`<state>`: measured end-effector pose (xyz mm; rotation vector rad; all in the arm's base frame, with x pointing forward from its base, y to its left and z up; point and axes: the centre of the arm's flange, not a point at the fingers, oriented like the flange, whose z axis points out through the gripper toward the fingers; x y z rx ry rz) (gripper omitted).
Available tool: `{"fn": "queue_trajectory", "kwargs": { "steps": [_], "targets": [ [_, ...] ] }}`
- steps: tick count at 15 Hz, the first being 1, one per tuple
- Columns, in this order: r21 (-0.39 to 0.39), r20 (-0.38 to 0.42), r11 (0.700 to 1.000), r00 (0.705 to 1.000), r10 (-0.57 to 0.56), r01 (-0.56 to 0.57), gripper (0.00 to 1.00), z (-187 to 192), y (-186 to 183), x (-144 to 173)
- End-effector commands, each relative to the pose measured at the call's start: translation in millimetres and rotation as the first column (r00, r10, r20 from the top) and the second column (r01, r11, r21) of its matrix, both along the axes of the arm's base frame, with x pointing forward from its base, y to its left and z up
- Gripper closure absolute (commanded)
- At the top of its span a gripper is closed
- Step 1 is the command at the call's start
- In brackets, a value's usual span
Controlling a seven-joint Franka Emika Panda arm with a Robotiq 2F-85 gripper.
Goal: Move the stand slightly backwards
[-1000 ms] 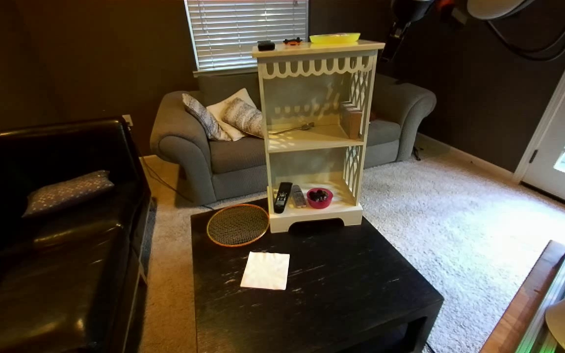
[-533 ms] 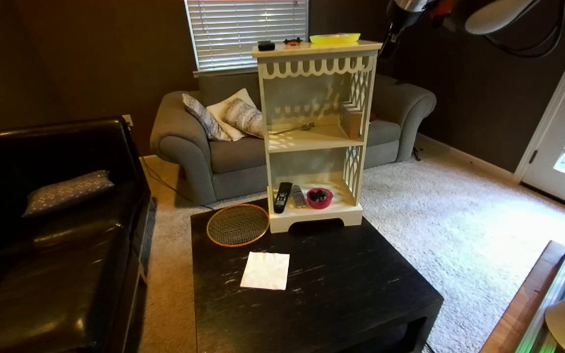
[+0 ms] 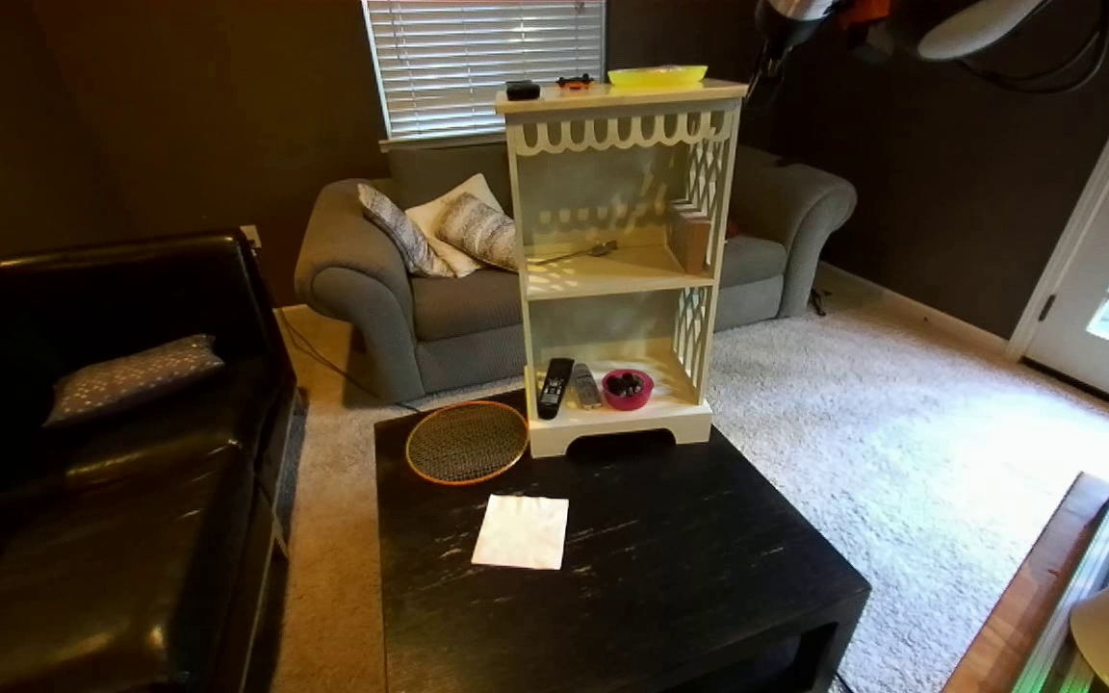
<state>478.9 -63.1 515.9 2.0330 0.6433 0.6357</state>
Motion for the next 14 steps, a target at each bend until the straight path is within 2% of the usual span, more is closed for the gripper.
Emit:
{"fn": "queue_trajectory", "kwargs": {
  "steps": [1,5,8,10,14],
  "targets": [
    [-0.191,0.067,0.981,0.998,-0.005,0.017,0.0,4.3,15.5,36.1],
    [-0.393,0.156,0.919,0.987,0.036,0.028,0.0,-3.4,41.2,62.5],
    [-0.469,0.215,0.881,0.976,0.047,0.061,0.0,-26.1,57.5,78.1],
    [-0.472,0.234,0.879,0.971,0.047,0.072,0.0,-44.4,65.0,88.1],
    [-0.419,0.241,0.905,0.97,0.039,0.068,0.0,-83.5,61.7,105.6]
  ]
}}
